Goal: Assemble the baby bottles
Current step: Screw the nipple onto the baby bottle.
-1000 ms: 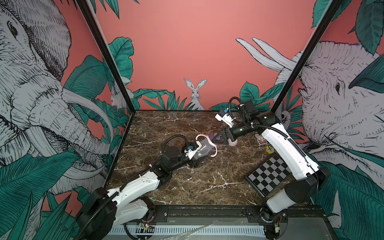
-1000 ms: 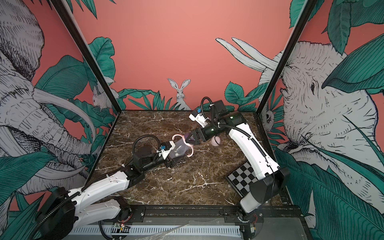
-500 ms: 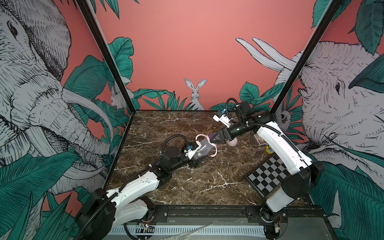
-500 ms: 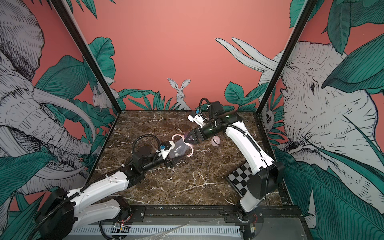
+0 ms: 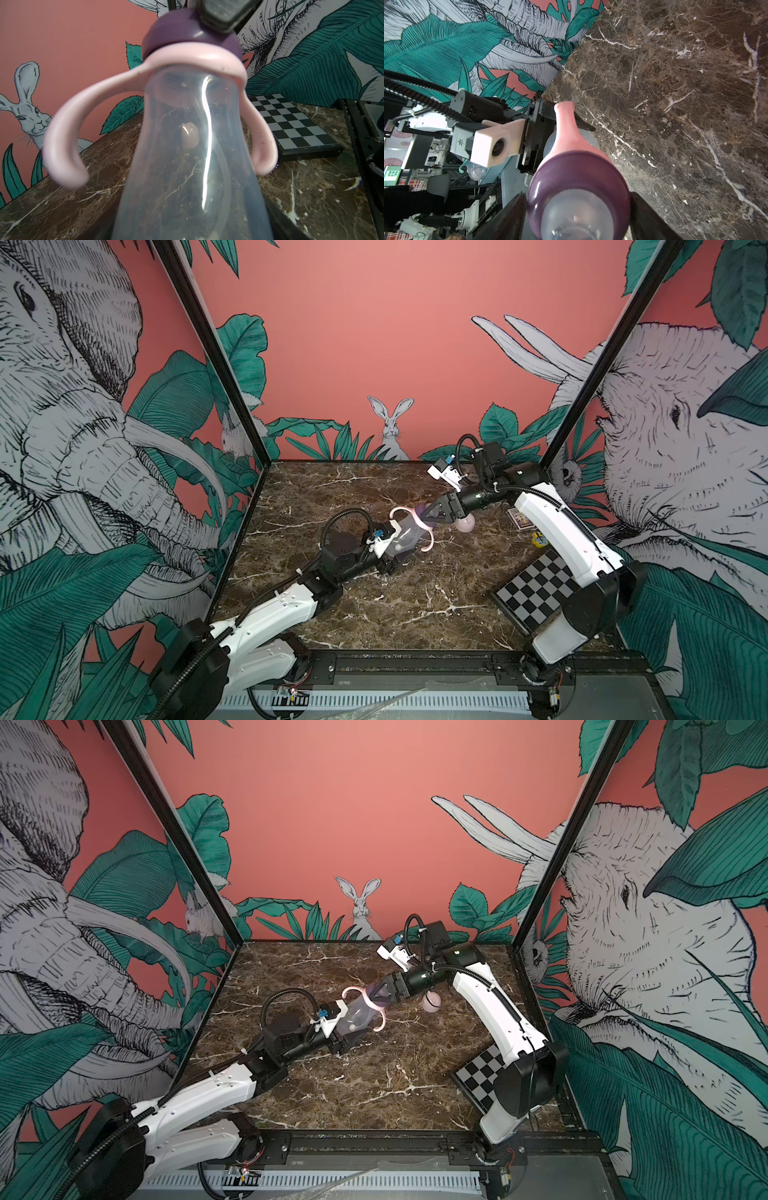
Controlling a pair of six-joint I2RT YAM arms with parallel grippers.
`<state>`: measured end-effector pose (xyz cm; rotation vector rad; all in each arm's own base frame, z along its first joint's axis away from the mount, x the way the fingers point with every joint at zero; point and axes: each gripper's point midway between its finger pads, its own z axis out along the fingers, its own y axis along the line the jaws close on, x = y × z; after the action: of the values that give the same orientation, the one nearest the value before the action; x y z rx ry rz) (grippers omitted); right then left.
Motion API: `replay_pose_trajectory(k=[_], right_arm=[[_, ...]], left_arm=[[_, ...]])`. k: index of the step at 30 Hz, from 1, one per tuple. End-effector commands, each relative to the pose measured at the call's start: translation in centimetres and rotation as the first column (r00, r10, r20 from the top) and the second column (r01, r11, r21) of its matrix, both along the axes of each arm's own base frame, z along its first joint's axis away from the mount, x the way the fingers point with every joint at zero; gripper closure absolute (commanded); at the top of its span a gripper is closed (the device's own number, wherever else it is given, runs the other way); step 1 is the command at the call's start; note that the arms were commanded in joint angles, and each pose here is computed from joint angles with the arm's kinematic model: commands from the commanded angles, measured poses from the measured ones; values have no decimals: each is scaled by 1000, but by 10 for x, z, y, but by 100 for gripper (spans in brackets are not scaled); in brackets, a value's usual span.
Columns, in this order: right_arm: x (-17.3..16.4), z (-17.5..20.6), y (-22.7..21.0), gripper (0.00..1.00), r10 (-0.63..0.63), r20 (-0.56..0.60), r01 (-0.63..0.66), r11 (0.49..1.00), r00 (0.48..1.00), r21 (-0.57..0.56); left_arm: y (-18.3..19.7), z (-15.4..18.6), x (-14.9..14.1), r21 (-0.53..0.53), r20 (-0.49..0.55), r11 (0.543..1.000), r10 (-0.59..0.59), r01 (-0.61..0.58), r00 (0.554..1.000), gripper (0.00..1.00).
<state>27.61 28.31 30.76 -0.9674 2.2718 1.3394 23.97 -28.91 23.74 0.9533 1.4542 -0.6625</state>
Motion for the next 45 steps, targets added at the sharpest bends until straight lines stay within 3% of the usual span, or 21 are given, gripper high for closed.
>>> replay_pose_trajectory(k=[1,8,15,20,22,24,28,37,39,41,45], right_arm=[[-3,9,7,26,48,-1,-48,997,999,65],[-4,3,4,31,40,-11,-40,999,999,29],[1,-3,2,61,-32,-79,32,999,996,4],[6,-3,3,72,-115,-158,116,993,981,-4],[10,-2,6,73,-156,-227,164,986,961,15],[13,-4,11,80,-188,-310,209,977,932,35],[18,-7,16,75,-223,-393,258,965,892,39],[19,-18,11,79,-302,-432,316,948,850,-41],[20,-15,13,65,-292,-432,313,950,853,-25],[21,-11,14,60,-285,-424,310,951,860,-9],[16,14,12,36,-262,-361,298,953,895,45]], left_arm=[[-1,31,-1,-73,56,997,-5,9,998,69],[-2,31,0,-70,54,998,-5,9,999,70],[0,27,6,-35,70,999,24,-22,997,72],[1,27,8,15,118,999,41,-43,992,75],[1,29,10,26,142,998,52,-57,988,76],[0,30,9,46,176,997,58,-67,983,77],[-6,26,9,92,223,992,60,-82,973,77],[-16,23,6,162,308,978,77,-132,948,79],[-16,24,6,150,301,980,82,-132,950,79],[-16,25,7,127,289,983,90,-132,953,79],[-14,26,8,68,237,991,98,-117,967,81]])
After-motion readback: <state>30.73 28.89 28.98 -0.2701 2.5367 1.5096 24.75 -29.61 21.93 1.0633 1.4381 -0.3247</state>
